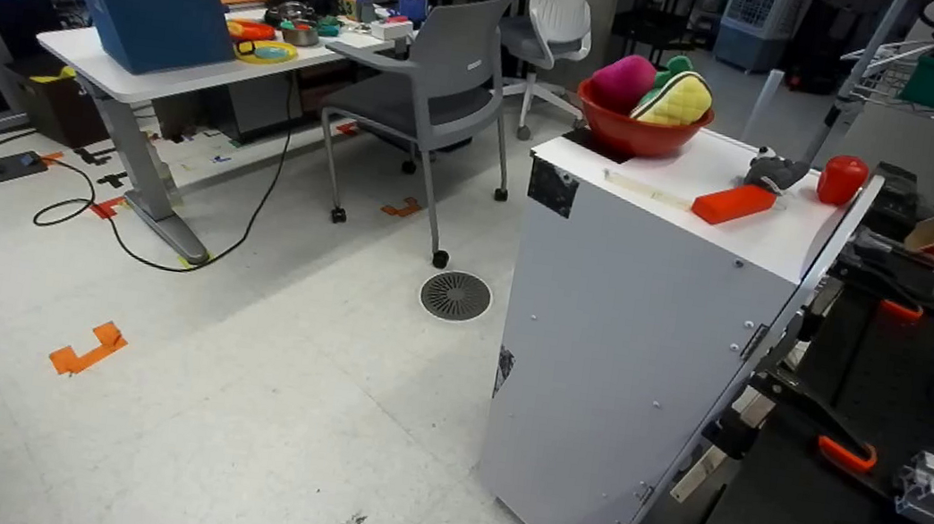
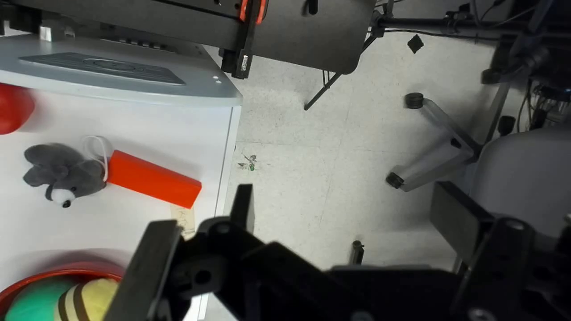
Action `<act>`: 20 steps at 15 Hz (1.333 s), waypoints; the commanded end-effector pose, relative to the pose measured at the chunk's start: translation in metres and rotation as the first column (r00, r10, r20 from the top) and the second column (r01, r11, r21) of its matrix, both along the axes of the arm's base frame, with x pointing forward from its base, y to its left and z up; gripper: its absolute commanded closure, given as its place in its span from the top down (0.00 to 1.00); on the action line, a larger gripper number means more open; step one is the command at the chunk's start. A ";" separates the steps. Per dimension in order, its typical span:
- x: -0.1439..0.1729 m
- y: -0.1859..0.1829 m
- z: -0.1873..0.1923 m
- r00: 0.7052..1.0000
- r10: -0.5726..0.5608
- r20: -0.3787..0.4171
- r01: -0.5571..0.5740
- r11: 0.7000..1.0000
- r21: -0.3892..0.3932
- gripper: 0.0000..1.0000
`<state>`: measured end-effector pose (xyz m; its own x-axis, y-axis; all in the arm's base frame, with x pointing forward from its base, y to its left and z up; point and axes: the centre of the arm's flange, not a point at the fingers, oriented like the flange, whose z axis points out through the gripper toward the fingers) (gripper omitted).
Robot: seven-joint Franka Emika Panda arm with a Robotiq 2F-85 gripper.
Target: Put the grey bear in the red bowl
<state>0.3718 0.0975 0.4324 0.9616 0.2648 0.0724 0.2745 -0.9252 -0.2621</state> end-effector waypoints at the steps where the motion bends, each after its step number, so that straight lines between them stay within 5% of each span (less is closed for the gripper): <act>1: -0.004 0.003 0.008 0.999 0.001 0.032 -0.001 1.000 -0.008 1.00; 13: -0.043 0.015 0.074 0.974 -0.064 0.218 0.111 0.971 -0.211 1.00; 20: -0.081 -0.014 0.066 0.940 -0.269 0.210 0.304 0.939 -0.159 1.00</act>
